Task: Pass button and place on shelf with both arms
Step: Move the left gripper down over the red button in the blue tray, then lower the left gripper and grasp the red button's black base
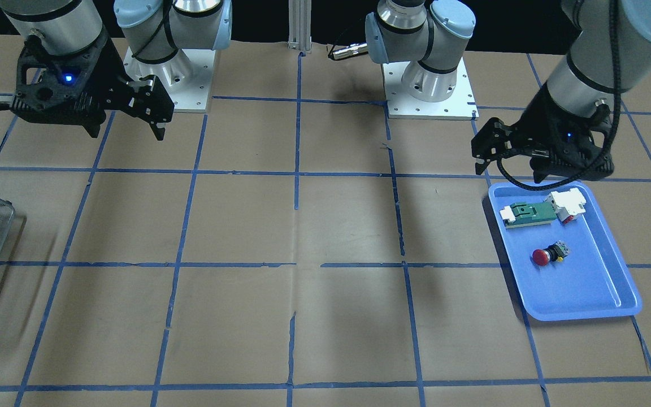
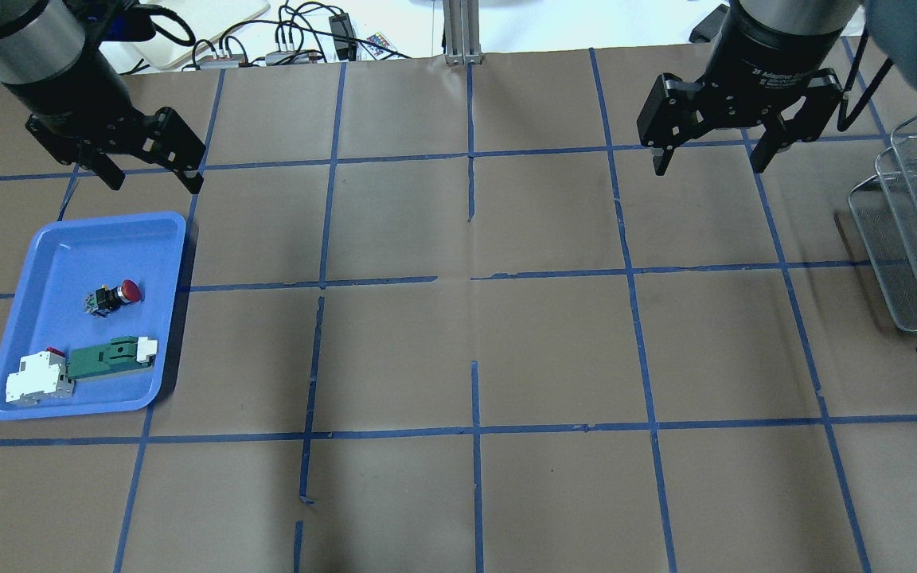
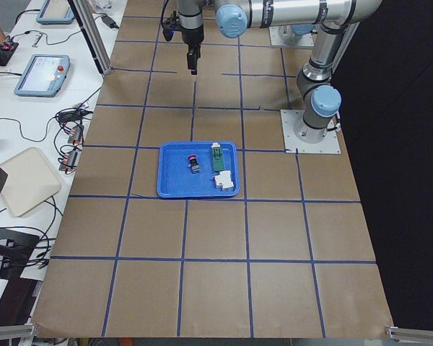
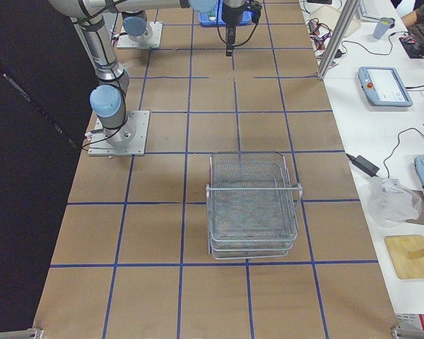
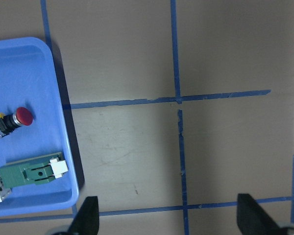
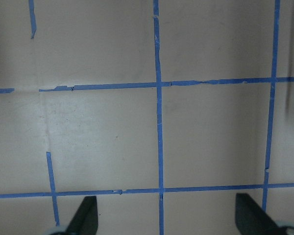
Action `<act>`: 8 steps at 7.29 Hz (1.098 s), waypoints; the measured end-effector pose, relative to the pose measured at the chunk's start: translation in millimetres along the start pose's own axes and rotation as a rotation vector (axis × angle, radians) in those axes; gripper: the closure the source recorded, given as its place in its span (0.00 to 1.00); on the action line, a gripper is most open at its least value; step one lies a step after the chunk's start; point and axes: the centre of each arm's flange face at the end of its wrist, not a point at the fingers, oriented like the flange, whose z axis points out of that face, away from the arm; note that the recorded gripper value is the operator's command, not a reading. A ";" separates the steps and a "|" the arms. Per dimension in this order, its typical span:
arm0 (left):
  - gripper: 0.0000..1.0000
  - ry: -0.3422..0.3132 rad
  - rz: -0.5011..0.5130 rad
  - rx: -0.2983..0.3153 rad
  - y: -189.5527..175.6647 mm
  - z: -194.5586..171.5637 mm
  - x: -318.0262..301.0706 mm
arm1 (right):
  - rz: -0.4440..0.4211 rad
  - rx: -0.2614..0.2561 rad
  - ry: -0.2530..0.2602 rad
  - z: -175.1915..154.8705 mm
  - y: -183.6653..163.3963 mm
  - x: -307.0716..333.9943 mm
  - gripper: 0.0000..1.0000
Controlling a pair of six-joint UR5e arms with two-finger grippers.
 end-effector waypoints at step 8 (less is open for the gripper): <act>0.00 -0.086 0.808 0.022 29.8 197.8 -218.8 | 0.002 0.000 -0.005 1.9 0.9 -2.3 0.00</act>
